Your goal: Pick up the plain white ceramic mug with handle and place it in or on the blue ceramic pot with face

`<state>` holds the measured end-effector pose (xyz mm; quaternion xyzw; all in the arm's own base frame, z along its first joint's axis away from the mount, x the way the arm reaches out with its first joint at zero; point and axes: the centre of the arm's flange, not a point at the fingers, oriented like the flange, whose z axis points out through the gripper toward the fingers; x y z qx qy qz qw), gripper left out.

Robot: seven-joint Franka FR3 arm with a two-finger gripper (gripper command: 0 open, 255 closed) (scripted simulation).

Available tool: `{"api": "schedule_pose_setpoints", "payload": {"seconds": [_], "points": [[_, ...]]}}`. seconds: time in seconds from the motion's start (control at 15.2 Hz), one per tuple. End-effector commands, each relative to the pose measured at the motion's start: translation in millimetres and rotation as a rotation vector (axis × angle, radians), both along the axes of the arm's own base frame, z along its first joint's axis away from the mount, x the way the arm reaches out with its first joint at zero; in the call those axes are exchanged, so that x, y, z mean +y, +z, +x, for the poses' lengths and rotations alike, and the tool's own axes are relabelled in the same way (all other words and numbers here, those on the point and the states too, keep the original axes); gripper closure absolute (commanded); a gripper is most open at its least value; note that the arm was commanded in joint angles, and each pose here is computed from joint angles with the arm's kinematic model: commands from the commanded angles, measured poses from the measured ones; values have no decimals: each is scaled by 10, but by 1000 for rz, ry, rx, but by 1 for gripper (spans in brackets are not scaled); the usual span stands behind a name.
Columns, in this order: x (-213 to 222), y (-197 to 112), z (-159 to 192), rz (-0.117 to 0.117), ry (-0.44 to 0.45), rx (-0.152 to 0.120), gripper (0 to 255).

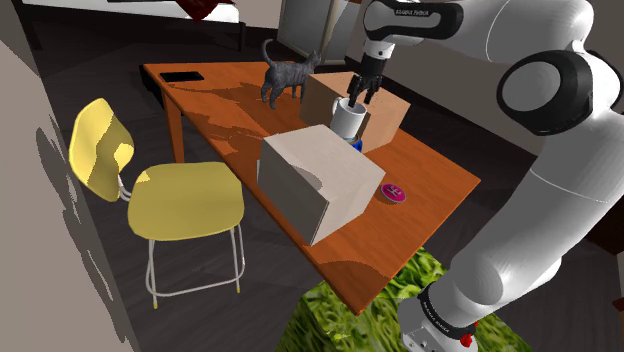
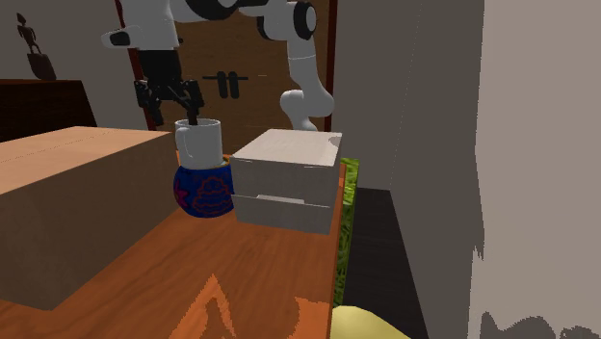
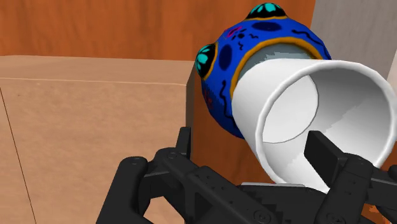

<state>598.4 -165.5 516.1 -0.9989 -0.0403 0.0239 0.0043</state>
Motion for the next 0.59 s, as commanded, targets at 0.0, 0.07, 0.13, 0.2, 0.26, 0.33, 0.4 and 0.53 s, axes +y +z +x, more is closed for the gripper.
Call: {"api": "schedule_pose_setpoints", "payload": {"seconds": [0.0, 0.07, 0.13, 0.2, 0.26, 0.33, 0.4, 0.53], "points": [[4, 226, -7, 0, 0, 1, 0], [3, 330, -2, 0, 0, 1, 0], [3, 330, -2, 0, 0, 1, 0], [3, 330, -2, 0, 0, 1, 0], [3, 330, -2, 0, 0, 1, 0], [3, 330, -2, 0, 0, 1, 0], [3, 330, -2, 0, 0, 1, 0], [3, 330, -2, 0, 0, 1, 0]]}}
